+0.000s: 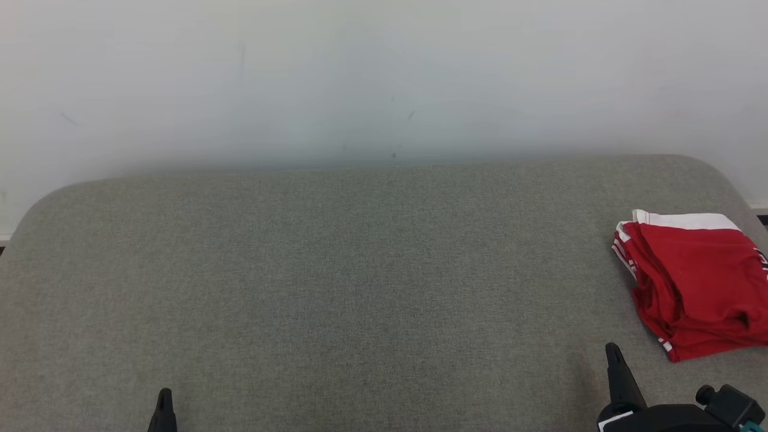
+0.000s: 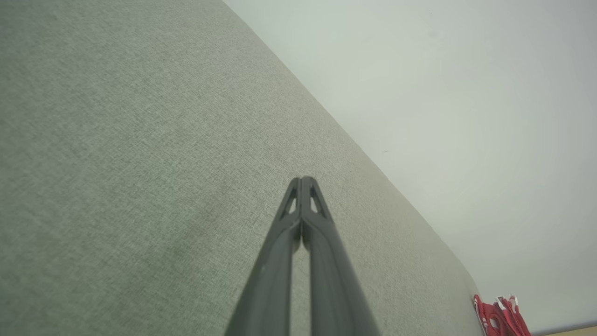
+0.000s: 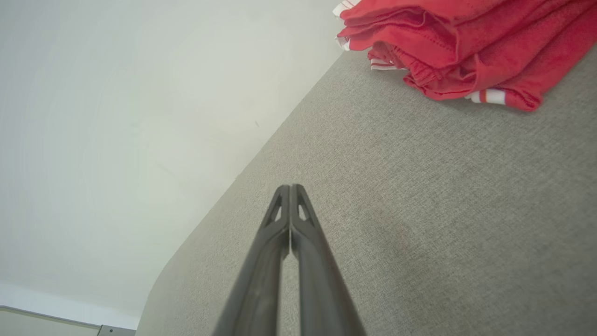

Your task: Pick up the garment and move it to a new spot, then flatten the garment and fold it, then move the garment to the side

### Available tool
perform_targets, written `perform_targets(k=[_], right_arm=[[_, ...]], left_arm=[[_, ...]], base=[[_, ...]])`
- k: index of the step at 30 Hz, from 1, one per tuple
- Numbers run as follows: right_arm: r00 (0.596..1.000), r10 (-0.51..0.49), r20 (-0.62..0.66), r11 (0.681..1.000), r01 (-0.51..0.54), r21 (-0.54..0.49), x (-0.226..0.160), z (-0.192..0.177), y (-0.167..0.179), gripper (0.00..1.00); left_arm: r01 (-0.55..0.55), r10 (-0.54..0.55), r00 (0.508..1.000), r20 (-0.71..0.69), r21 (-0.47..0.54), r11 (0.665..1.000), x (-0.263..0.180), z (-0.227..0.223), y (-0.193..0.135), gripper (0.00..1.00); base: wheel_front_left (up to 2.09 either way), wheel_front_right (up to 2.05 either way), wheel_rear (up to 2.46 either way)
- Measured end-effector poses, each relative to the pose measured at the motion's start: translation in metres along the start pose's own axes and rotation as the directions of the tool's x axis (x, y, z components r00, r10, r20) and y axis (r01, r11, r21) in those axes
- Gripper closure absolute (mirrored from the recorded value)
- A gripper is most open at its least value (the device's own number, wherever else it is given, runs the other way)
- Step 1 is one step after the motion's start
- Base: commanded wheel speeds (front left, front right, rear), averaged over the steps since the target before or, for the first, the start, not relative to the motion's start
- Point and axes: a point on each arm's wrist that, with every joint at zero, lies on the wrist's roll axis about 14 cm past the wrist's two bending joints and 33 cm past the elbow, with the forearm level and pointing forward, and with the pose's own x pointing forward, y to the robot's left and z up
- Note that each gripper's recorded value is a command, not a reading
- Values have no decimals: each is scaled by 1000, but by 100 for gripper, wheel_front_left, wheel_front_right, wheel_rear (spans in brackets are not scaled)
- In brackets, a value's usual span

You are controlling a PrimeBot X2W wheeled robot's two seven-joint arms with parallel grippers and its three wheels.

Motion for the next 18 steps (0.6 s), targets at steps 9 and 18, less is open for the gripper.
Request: perform_targets(k=[9,18], right_arm=[[1000,10,4,994,-10,112,4,2,4,100],[1000,23,7,976,-24,215,9,5,9,100]], left_arm=[[7,-8,1000,-3,-107,994,5,2,-4,100],[17,-19,1000,-7,-207,978,10,3,-9,100]], base=[[0,0,0],[0,0,0]])
